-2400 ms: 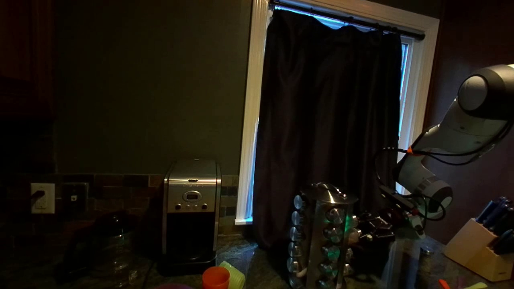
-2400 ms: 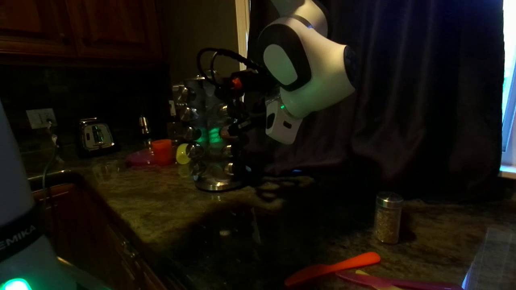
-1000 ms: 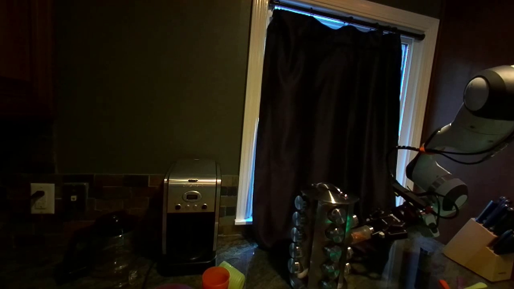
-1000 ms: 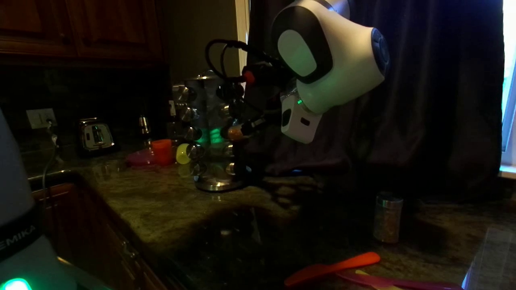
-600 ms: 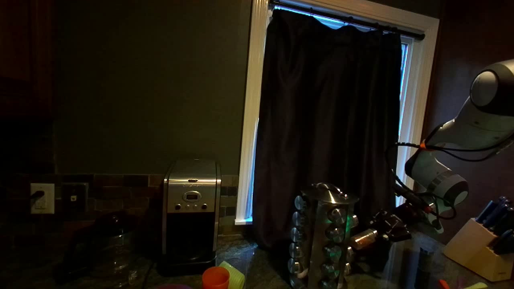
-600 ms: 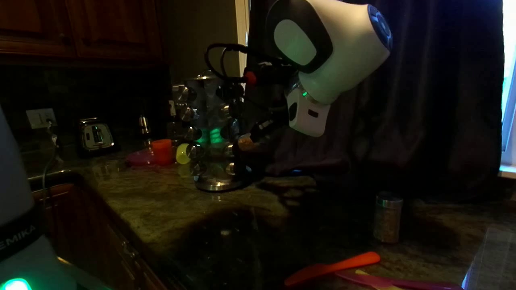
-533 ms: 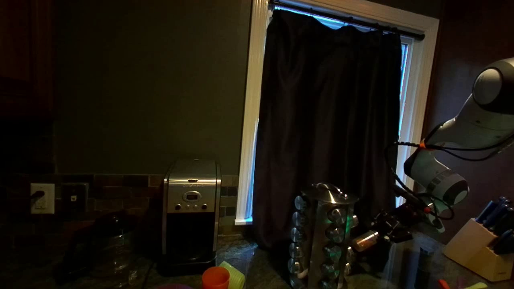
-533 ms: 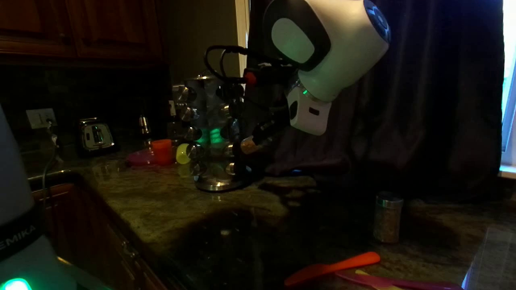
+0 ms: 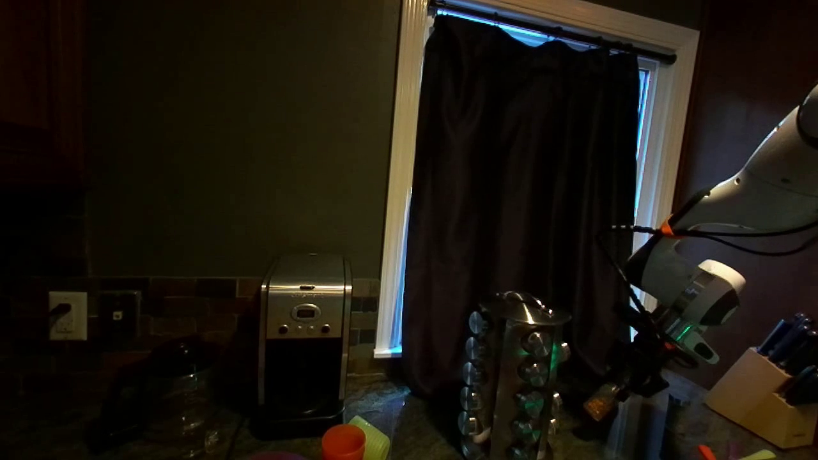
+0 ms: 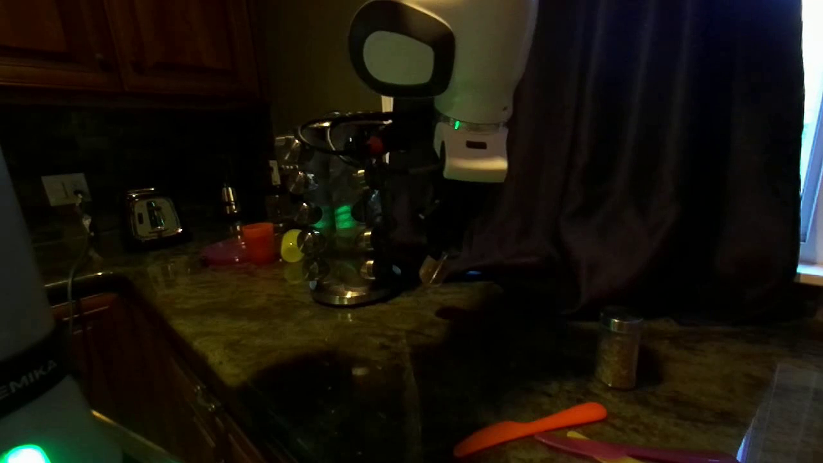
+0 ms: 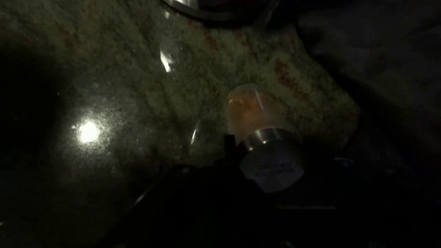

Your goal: Pull out the second bottle on the right from the top, and then place it on the table

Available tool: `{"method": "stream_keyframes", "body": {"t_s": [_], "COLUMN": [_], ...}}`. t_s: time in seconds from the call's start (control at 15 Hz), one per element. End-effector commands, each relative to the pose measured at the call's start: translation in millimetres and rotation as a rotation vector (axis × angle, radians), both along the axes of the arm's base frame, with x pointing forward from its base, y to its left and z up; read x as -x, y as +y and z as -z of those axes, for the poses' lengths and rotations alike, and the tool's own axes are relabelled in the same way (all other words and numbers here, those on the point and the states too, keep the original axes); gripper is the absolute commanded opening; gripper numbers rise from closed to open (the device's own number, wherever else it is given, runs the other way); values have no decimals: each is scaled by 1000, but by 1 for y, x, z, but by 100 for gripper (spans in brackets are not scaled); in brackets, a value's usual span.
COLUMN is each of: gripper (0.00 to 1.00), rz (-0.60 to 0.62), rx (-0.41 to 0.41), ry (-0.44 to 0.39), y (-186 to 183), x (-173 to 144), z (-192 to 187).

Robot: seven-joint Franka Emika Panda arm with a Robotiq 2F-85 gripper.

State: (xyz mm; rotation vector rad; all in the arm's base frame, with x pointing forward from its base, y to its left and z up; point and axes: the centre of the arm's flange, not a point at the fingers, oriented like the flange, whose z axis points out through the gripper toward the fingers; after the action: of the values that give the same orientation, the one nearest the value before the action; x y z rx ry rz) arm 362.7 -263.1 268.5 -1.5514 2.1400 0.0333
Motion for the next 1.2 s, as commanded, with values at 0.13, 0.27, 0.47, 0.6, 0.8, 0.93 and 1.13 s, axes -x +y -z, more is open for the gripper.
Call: {"method": "stream_keyframes", "body": {"t_s": [0.13, 0.27, 0.47, 0.6, 0.8, 0.93, 1.13], "gripper": [25, 50, 50, 50, 50, 25, 25], "rz": [1, -13, -27, -27, -27, -6, 27], "rx": [231, 217, 241, 243, 243, 296, 391], "ry": [74, 66, 73, 70, 70, 85, 75], "y": [33, 21, 28, 27, 27, 23, 14], "x": [21, 6, 9, 10, 10, 5, -2], "z": [-34, -12, -18, -19, -19, -18, -18]}}
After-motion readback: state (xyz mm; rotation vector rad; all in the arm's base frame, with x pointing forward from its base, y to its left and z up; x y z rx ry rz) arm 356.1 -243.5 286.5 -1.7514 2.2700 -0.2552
